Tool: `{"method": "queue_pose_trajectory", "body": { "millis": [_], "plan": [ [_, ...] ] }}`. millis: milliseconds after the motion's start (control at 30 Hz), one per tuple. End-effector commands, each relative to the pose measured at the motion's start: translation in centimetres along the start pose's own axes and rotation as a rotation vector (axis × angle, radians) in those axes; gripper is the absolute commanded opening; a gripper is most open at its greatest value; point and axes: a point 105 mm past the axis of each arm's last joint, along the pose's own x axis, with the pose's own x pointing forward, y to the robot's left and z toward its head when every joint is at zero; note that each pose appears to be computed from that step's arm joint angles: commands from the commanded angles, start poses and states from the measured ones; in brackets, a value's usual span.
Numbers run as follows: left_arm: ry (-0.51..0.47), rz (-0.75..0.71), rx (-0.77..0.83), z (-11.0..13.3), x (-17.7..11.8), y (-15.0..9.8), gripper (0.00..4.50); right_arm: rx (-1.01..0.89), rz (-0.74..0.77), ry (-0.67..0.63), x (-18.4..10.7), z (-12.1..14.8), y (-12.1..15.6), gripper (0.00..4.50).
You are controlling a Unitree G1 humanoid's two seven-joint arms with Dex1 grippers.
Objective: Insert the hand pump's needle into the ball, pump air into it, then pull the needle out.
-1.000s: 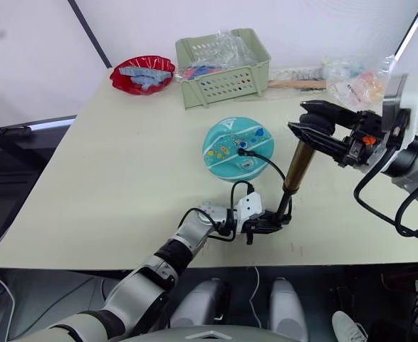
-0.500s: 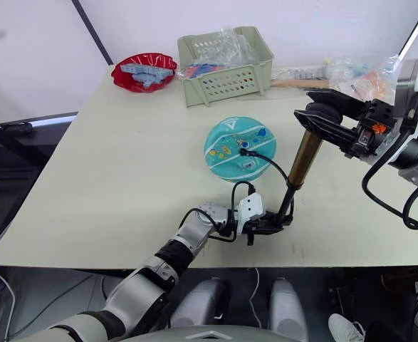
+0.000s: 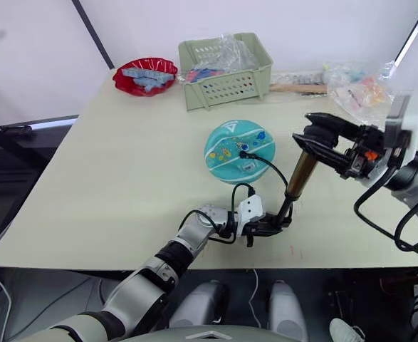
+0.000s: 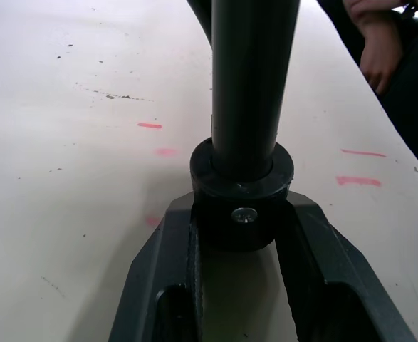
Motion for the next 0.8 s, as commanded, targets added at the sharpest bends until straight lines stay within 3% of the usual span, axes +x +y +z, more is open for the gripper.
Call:
{"method": "queue_pose_trajectory", "body": {
  "millis": [33,533,700,800],
  "plan": [
    [0.105,-0.026,-0.07,-3.5,-0.5,-1.3,0.95,0.014,0.01,0.108,-0.2,-3.7,0.8,1.66],
    [0.074,0.016,-0.052,-2.7,-0.5,-0.4,0.95,-0.005,0.013,0.24,-0.2,-12.6,3.7,1.66],
    [0.067,0.016,-0.047,-2.6,-0.5,-0.3,0.95,-0.022,0.003,0.228,-0.1,-12.7,3.7,1.66],
    [0.066,0.016,-0.045,-2.6,-0.5,-0.3,0.95,-0.056,-0.004,0.169,0.2,-10.6,2.9,1.66]
  ]
}}
